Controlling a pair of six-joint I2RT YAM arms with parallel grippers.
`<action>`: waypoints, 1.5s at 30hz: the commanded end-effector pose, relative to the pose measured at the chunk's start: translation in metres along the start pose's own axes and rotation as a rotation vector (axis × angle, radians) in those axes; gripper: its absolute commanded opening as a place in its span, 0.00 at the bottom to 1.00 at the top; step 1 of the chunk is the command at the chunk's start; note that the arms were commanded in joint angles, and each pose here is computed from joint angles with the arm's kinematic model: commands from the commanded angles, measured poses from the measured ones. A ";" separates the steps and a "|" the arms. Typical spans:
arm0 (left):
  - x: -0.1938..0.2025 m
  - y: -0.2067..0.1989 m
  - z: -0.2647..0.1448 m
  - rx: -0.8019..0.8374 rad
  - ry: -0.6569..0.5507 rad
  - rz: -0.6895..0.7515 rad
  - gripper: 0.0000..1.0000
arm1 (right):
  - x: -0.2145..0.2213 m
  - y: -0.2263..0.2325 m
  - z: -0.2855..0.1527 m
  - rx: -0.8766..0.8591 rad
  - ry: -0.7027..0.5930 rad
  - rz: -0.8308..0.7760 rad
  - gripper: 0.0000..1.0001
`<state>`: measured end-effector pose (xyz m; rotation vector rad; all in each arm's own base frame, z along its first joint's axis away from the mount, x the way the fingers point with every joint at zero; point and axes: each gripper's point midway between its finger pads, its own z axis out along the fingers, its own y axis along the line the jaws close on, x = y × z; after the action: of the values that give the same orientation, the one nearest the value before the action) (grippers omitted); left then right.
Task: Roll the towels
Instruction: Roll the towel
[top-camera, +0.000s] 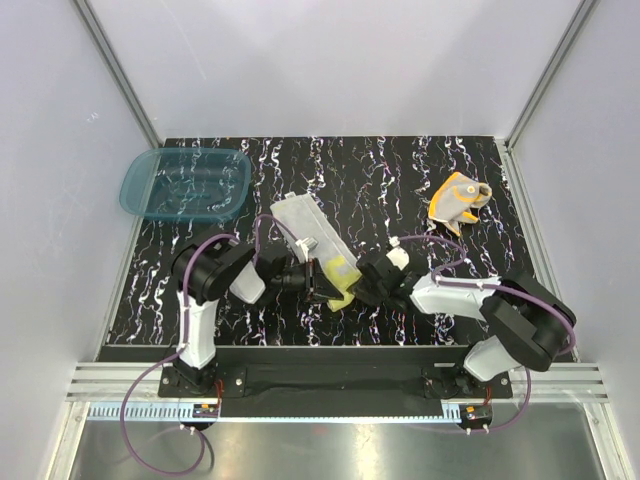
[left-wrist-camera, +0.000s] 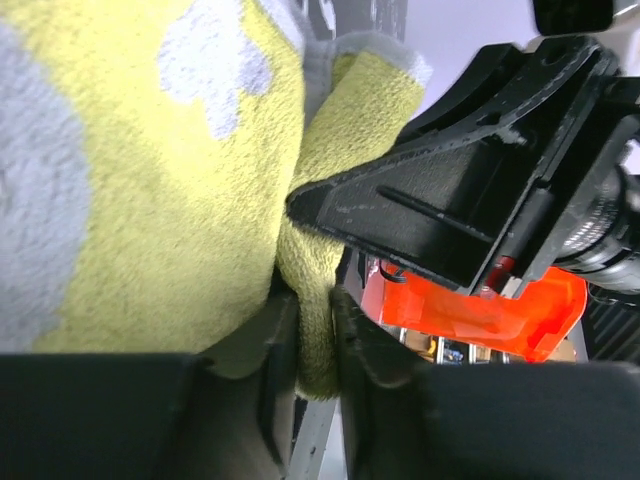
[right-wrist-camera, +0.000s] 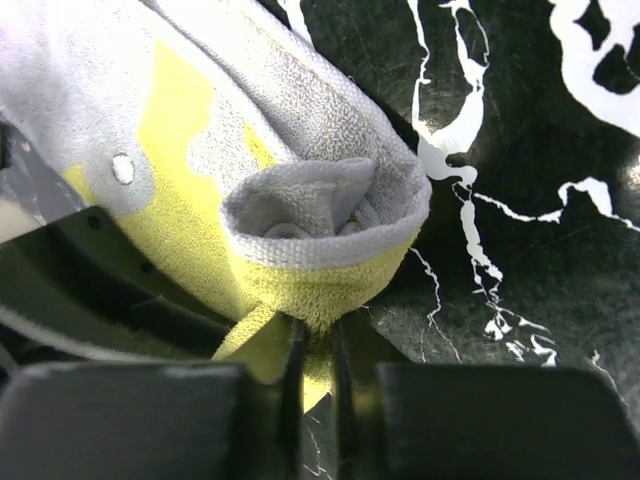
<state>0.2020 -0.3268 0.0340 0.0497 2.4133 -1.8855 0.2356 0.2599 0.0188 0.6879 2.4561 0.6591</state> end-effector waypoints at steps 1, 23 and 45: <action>-0.001 -0.011 -0.007 -0.016 -0.011 0.117 0.29 | 0.000 -0.027 -0.001 0.155 0.015 -0.107 0.07; 0.020 -0.077 -0.031 -0.606 -0.413 1.170 0.55 | 0.015 -0.025 -0.023 0.283 0.368 -0.243 0.00; 0.041 -0.020 0.041 -0.801 -0.215 1.399 0.45 | 0.018 -0.031 -0.031 0.268 0.428 -0.229 0.01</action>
<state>0.1535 -0.3543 0.0270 1.0995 1.8373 -0.2772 0.2076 0.2444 0.0188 0.3916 2.9413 0.4357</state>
